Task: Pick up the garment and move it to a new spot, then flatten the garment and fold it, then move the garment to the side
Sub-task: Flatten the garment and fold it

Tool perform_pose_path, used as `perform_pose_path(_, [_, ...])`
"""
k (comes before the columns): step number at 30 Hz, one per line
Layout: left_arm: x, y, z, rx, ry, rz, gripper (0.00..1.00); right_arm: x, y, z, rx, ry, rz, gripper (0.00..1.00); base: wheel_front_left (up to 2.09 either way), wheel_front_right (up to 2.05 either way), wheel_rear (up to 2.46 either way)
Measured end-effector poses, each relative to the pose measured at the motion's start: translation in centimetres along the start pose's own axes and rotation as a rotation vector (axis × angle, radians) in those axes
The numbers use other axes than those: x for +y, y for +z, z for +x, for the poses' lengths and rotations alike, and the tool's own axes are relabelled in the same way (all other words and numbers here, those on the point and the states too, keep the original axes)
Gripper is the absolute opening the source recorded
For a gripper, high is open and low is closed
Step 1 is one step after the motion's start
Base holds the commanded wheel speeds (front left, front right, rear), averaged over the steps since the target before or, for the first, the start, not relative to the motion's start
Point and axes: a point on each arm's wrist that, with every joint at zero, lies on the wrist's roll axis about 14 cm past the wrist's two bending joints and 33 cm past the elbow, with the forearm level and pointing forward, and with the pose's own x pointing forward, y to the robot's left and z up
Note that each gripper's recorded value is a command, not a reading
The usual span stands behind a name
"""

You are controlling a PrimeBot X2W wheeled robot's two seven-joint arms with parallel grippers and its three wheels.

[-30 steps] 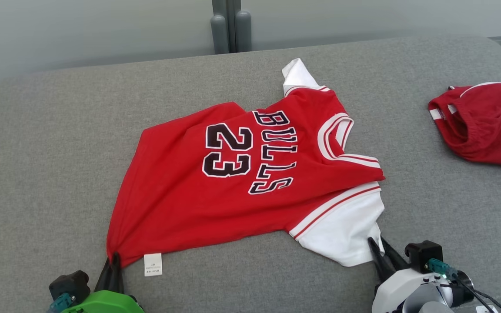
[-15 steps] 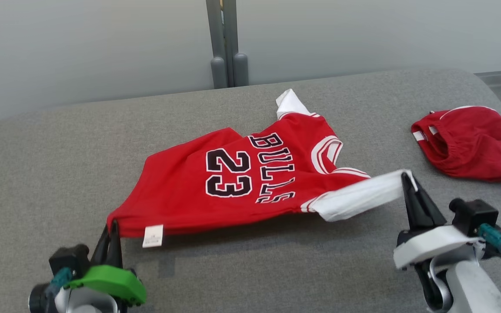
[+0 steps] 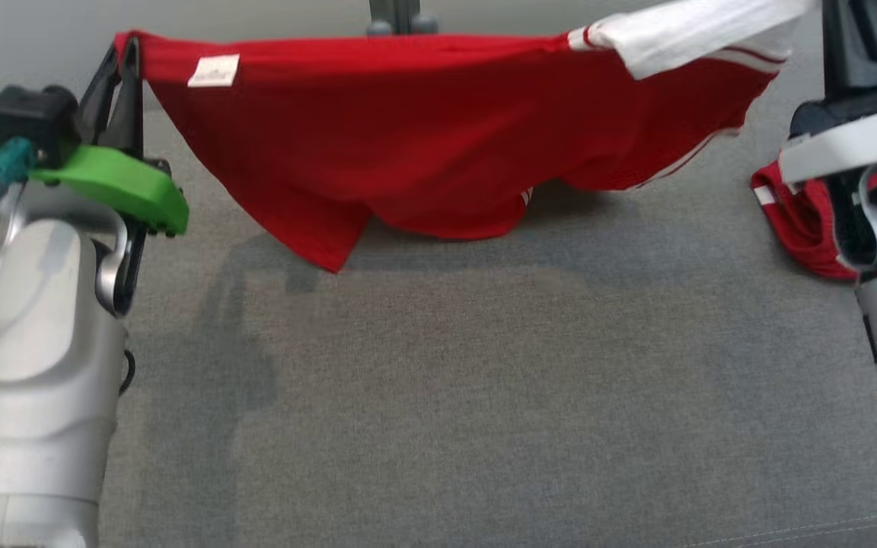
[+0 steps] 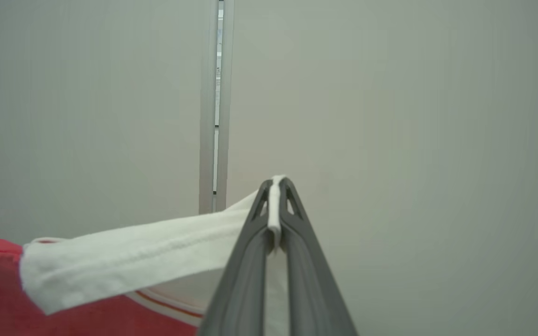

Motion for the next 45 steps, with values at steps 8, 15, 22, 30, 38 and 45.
perform_pose_path(8, [1.7, 0.4, 7.8, 0.021, -0.004, 0.069, 0.00, -1.6, -4.6, 7.6, 0.074, 0.045, -0.144, 0.00, 0.00, 0.00, 0.00])
perform_pose_path(15, [5.6, 3.1, 14.0, -0.088, 0.104, 0.221, 0.00, -3.8, -2.0, 15.1, -0.103, -0.031, -0.186, 0.00, 0.00, 0.00, 0.00])
perform_pose_path(22, [6.4, 5.0, 16.0, -0.184, 0.126, 0.309, 0.00, -4.3, -0.5, 17.7, -0.225, -0.090, -0.210, 0.00, 0.00, 0.00, 0.00])
perform_pose_path(30, [7.2, 3.1, 13.9, -0.202, 0.143, 0.299, 0.00, -5.3, 1.0, 17.6, -0.299, -0.136, -0.255, 0.00, 0.00, 0.00, 0.00])
perform_pose_path(38, [6.3, -8.3, 10.2, 0.025, 0.135, 0.143, 0.00, -4.9, -10.3, 12.7, -0.029, -0.076, -0.160, 0.00, 0.00, 0.00, 0.00])
perform_pose_path(45, [4.1, -17.4, 1.2, 0.255, 0.181, -0.052, 0.00, -4.1, -20.0, 0.8, 0.314, -0.064, 0.001, 0.00, 0.00, 0.00, 0.00])
